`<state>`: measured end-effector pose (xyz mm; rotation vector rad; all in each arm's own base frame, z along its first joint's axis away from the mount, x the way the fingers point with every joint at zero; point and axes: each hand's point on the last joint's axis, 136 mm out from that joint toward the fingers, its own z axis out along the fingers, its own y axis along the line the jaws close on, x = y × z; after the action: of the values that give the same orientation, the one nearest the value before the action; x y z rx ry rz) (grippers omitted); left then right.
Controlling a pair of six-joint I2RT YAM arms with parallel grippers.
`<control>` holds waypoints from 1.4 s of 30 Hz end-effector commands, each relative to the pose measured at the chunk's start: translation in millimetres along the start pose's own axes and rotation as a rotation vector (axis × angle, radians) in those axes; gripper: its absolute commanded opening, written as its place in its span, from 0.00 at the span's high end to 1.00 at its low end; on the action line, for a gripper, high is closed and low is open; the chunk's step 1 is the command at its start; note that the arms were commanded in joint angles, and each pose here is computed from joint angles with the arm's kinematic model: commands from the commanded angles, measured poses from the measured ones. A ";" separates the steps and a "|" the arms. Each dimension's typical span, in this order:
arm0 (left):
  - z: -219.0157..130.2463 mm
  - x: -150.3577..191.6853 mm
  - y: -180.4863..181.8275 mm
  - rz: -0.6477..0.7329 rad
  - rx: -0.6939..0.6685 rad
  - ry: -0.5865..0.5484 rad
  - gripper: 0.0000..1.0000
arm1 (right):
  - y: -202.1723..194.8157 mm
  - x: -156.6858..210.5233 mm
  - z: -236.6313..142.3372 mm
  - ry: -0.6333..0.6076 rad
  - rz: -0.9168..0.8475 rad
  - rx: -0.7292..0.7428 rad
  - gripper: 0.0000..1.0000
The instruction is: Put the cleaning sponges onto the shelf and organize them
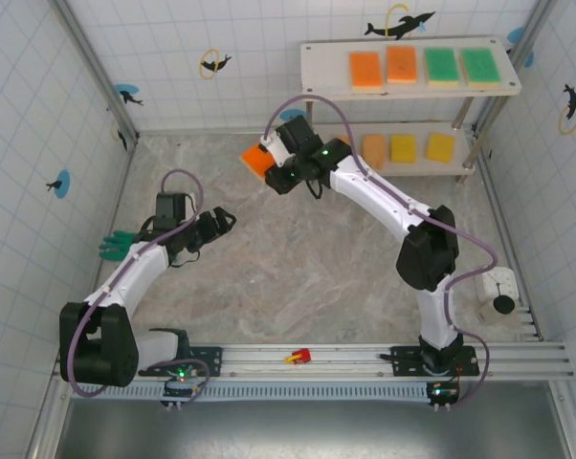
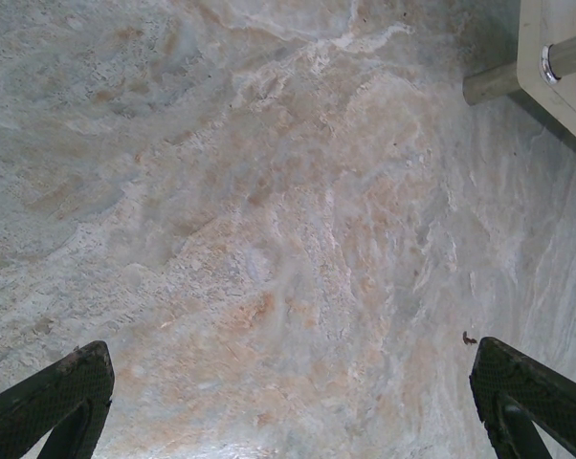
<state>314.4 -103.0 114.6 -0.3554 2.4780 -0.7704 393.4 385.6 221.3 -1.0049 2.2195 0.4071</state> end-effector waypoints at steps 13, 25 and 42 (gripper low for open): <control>-21.5 -10.2 -3.2 0.048 -0.028 -0.062 0.03 | -41.1 -85.4 -120.2 -0.263 0.125 0.116 0.43; -15.5 -8.0 -1.7 0.048 -0.022 -0.045 0.03 | -115.1 -125.7 -186.2 -0.526 0.346 0.322 0.44; -12.0 -5.3 2.3 0.041 -0.029 -0.038 0.03 | -172.2 -143.2 -192.3 -0.666 0.492 0.428 0.41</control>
<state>310.5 -96.3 125.8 -0.3364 2.4544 -0.7166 499.7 252.3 435.1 -0.1097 1.8720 0.3576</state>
